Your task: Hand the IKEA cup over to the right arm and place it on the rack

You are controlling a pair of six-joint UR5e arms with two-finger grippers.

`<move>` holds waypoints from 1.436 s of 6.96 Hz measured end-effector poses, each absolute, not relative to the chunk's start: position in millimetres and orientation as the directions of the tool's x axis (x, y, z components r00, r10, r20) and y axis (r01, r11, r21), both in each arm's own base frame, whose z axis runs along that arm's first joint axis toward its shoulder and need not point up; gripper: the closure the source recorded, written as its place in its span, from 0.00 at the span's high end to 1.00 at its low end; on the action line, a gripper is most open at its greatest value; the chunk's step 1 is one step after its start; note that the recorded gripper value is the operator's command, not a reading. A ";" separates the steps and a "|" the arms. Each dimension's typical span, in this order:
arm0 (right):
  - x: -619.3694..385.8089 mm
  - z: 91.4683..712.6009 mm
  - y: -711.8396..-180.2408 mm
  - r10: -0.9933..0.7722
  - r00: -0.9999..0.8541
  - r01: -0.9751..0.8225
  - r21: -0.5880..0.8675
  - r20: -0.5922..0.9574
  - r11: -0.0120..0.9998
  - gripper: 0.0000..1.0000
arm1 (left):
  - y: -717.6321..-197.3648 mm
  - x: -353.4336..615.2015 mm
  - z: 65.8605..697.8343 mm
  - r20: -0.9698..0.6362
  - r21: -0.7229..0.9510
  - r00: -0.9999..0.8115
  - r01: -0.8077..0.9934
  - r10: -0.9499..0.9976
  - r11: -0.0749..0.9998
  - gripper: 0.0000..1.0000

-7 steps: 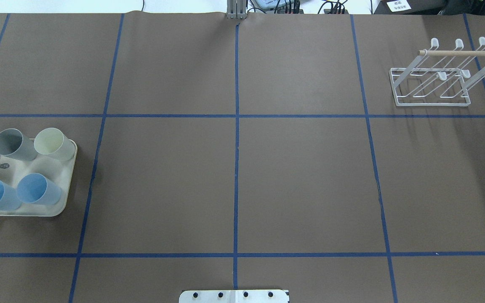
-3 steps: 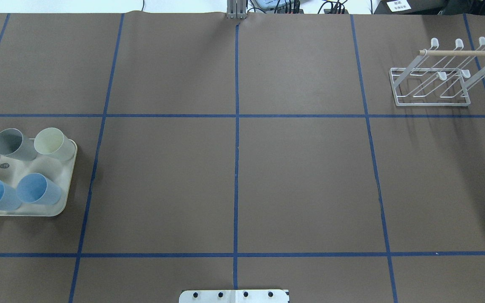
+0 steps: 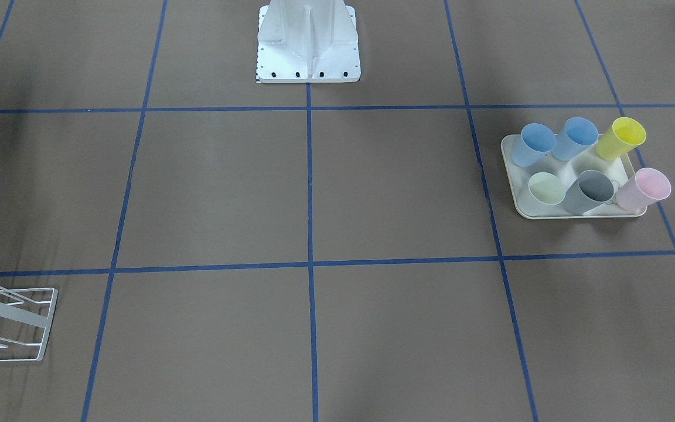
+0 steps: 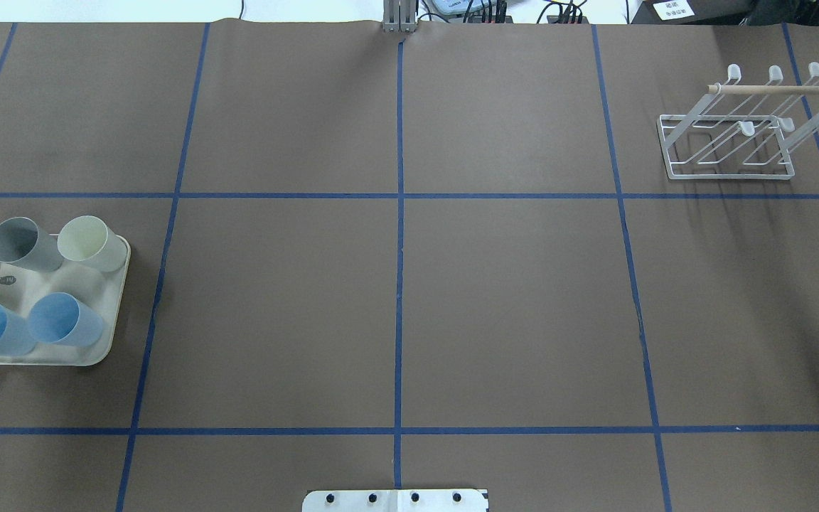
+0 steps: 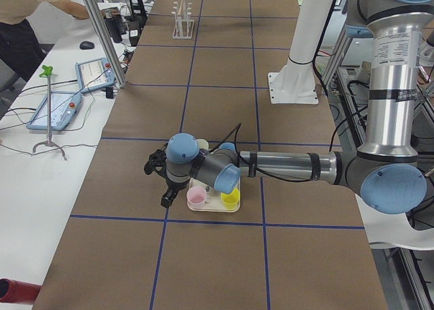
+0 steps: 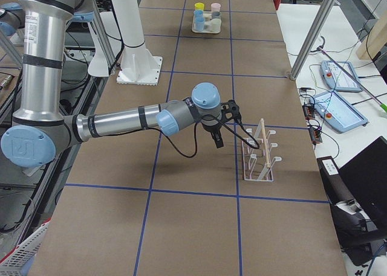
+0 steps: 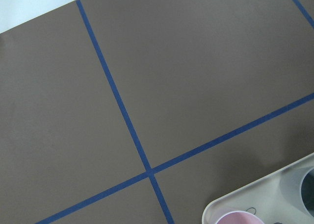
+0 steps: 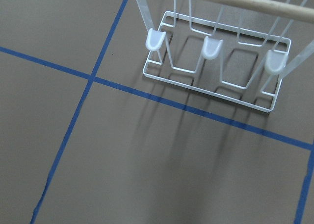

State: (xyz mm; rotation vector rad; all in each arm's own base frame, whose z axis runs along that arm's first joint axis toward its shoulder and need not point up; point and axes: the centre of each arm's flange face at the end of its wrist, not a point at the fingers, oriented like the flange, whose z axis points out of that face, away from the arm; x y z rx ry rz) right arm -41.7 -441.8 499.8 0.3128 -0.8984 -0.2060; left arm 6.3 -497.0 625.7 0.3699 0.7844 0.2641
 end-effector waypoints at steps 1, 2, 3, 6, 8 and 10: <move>-75.1 481.5 -434.1 -0.271 0.644 0.033 0.328 0.715 0.944 1.00 | -486.5 26.4 642.7 -0.644 0.401 0.689 -0.066 0.332 0.914 1.00; -98.2 464.7 -426.1 -0.254 0.652 0.023 0.316 0.714 0.948 1.00 | -479.2 44.0 659.2 -0.652 0.384 0.692 -0.052 0.311 0.922 0.98; -109.6 453.0 -420.6 -0.250 0.649 0.019 0.314 0.719 0.949 1.00 | -475.3 55.1 670.0 -0.652 0.378 0.693 -0.054 0.307 0.924 0.84; -115.9 445.6 -416.9 -0.248 0.645 0.015 0.312 0.723 0.950 1.00 | -471.5 73.6 677.8 -0.651 0.374 0.687 -0.080 0.323 0.924 0.59; -116.1 445.4 -416.7 -0.248 0.645 0.015 0.312 0.723 0.950 1.00 | -469.9 82.3 678.6 -0.651 0.374 0.681 -0.098 0.336 0.922 0.43; -116.1 445.3 -416.7 -0.248 0.645 0.015 0.312 0.723 0.950 1.00 | -468.5 87.1 679.6 -0.651 0.374 0.676 -0.111 0.346 0.921 0.08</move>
